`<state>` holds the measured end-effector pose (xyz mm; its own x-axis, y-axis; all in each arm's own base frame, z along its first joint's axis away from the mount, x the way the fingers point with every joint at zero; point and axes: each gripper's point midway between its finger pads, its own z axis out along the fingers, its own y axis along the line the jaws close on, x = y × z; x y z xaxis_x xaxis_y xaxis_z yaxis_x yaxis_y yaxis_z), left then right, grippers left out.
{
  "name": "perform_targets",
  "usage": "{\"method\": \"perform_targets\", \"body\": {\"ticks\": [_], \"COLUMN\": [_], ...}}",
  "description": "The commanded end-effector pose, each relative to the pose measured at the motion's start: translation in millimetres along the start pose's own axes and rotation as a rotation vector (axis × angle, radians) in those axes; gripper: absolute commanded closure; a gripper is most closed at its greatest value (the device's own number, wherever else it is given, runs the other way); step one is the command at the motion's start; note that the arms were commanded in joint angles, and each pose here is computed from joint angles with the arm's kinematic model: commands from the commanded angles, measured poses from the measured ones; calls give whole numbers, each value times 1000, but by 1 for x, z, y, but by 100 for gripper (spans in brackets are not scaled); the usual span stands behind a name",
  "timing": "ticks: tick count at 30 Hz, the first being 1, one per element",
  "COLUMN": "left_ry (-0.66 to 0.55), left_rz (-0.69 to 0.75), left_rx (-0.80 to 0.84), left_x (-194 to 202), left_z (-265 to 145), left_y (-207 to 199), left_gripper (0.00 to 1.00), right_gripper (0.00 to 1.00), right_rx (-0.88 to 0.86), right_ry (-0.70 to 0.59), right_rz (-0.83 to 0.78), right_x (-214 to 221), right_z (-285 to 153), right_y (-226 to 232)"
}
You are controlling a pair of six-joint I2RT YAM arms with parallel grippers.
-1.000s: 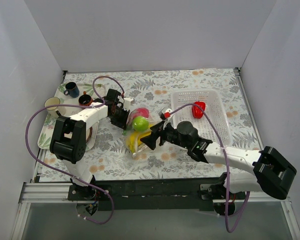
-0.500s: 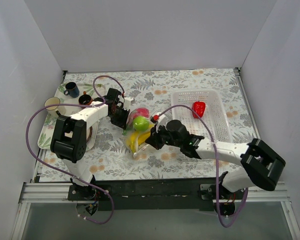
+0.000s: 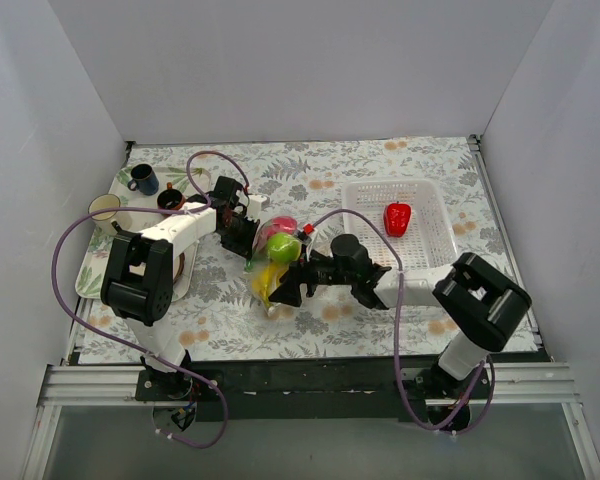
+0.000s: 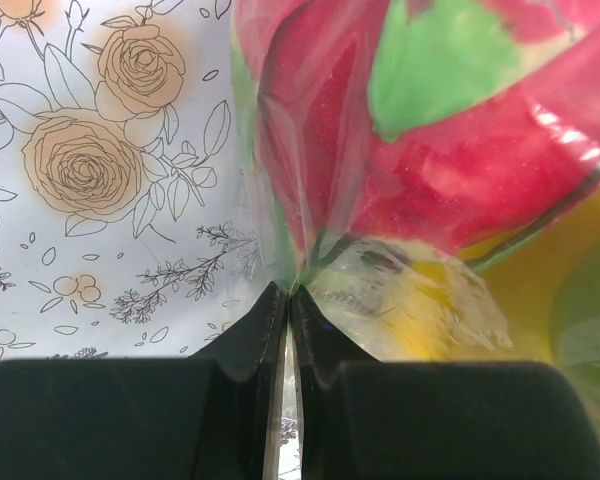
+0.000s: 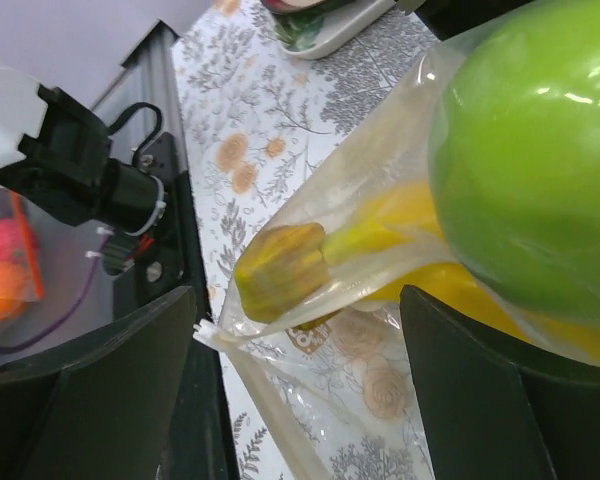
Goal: Open the zip-top bag and remove the fake food
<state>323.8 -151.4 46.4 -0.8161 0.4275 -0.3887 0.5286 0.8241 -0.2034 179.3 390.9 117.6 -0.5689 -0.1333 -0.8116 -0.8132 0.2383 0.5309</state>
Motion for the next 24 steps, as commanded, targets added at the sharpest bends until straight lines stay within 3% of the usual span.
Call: {"method": "perform_targets", "body": {"ticks": [1, 5, 13, 15, 16, 18, 19, 24], "left_ry": [-13, -24, -33, -39, -39, -37, -37, -25], "left_rz": [9, 20, 21, 19, 18, 16, 19, 25], "left_rx": [-11, -19, -22, -21, -24, -27, -31, -52], "left_x": [-6, -9, -11, -11, -11, -9, -9, -3], "left_z": [-11, -17, -22, -23, -24, -23, -24, -21], "left_y": [-2, -2, -3, -3, -3, -3, -3, 2], "left_gripper": [97, 97, 97, 97, 97, 97, 97, 97], "right_gripper": [8, 1, 3, 14, 40, 74, 98, 99], "right_rx": [-265, -284, -209, -208, -209, -200, -189, -133], "right_ry": [-62, -33, -47, -76, -92, -128, -139, -201], "right_rz": [66, 129, 131, 129, 126, 112, 104, 7], "right_x": [-31, -26, -29, -33, -36, -45, -48, -67], "right_z": [6, 15, 15, 12, 11, 7, 6, -10], "right_y": [32, 28, 20, 23, 24, 29, 29, 41]}}
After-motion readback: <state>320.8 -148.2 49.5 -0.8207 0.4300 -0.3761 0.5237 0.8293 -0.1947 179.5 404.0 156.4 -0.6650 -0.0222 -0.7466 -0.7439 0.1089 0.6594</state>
